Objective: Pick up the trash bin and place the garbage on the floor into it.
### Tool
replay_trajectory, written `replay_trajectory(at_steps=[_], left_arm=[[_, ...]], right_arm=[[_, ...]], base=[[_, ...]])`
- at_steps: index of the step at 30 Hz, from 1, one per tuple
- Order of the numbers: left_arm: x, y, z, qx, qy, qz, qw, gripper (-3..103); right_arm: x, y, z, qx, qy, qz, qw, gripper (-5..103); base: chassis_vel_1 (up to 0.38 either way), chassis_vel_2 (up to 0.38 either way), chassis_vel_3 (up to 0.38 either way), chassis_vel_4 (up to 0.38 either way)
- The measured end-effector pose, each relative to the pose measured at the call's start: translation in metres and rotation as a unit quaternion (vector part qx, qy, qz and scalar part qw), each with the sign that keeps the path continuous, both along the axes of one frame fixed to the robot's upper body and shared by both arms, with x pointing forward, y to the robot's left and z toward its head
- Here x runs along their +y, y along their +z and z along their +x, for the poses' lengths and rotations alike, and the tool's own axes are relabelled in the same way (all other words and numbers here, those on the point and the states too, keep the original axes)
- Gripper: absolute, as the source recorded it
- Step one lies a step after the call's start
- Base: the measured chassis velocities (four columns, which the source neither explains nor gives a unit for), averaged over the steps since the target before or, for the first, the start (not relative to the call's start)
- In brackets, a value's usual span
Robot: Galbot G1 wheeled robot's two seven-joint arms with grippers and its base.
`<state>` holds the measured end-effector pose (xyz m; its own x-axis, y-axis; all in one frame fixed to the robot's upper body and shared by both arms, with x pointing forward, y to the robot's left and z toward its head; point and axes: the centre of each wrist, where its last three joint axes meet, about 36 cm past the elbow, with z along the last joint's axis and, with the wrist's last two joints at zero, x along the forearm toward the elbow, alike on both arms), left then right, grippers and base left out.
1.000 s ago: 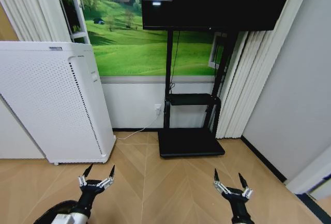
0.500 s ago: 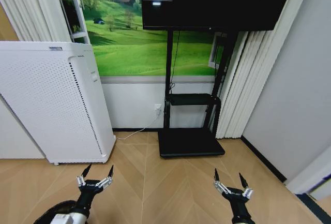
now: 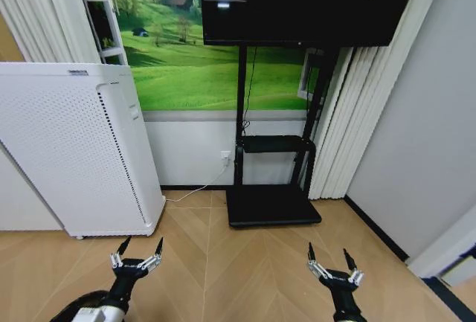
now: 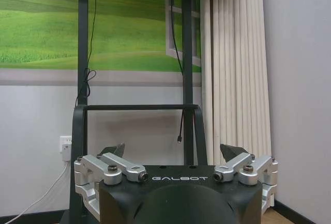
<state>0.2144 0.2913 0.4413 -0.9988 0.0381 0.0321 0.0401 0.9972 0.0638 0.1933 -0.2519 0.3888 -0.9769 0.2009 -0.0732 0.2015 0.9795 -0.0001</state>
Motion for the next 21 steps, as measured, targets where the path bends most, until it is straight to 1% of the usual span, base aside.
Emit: replay_trajectory(at_steps=[21], left_arm=[[0.0001, 0.0, 0.0, 0.0, 0.0, 0.0, 1.0, 100]], right_arm=[[0.0, -0.0001, 0.0, 0.0, 0.0, 0.0, 1.0, 100]], base=[[0.0, 0.0, 0.0, 0.0]])
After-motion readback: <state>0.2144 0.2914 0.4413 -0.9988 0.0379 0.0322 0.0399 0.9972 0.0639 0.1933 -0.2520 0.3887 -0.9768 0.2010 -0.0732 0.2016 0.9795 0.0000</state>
